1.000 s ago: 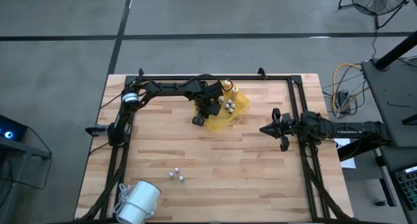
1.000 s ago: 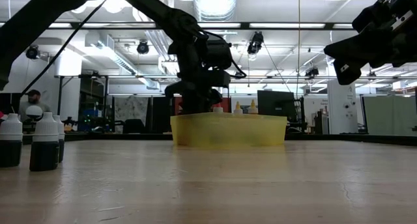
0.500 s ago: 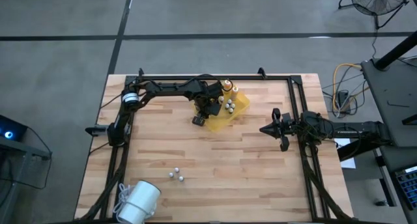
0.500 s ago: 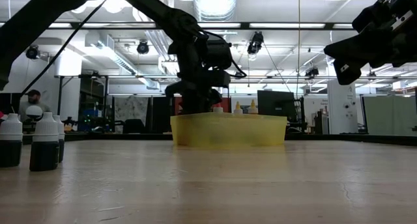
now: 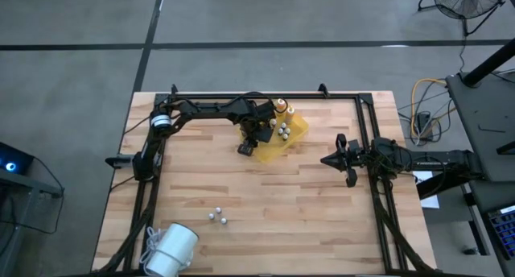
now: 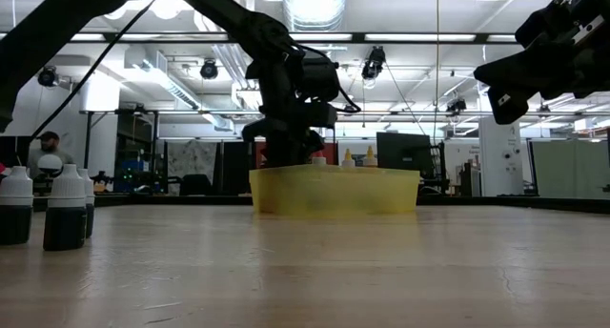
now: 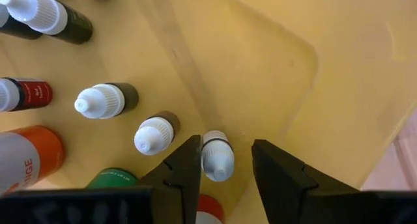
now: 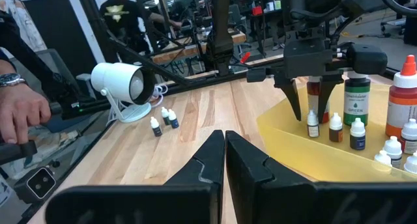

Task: Pick & Place food coloring
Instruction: Put the small black food coloring bottle into the yellow bin, then put the small blue food coloring bottle into the yellow bin

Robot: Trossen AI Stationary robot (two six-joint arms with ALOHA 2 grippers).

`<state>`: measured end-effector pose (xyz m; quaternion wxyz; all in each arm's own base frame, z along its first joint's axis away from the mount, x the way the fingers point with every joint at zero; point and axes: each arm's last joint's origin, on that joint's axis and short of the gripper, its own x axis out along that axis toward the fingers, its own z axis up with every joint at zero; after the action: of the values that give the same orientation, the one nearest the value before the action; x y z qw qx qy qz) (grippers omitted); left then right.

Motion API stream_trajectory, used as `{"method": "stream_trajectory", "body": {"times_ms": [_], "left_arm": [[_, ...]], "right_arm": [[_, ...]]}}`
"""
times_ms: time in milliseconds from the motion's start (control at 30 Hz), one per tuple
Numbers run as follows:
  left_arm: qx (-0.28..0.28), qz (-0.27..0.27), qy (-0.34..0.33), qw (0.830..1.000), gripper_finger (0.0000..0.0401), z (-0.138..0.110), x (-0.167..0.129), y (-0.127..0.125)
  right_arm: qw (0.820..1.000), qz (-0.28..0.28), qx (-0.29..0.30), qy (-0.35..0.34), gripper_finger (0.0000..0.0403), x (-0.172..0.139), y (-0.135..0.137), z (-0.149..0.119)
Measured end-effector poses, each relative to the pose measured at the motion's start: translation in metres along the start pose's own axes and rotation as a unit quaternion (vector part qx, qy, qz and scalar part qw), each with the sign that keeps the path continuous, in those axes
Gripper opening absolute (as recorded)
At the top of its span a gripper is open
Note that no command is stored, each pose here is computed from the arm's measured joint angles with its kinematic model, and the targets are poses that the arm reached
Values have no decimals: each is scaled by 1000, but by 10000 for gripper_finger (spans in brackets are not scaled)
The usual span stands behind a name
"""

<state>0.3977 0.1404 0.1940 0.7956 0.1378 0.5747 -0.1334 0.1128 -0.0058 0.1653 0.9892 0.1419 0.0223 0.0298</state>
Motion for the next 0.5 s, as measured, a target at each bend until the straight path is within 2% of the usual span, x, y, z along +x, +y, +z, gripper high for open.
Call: {"method": "stream_trajectory", "body": {"times_ms": [500], "left_arm": [[-11, 9, 10, 1000, 110, 0, -2, 1]], "right_arm": [[1000, 0, 0, 0, 9, 0, 0, 0]]}}
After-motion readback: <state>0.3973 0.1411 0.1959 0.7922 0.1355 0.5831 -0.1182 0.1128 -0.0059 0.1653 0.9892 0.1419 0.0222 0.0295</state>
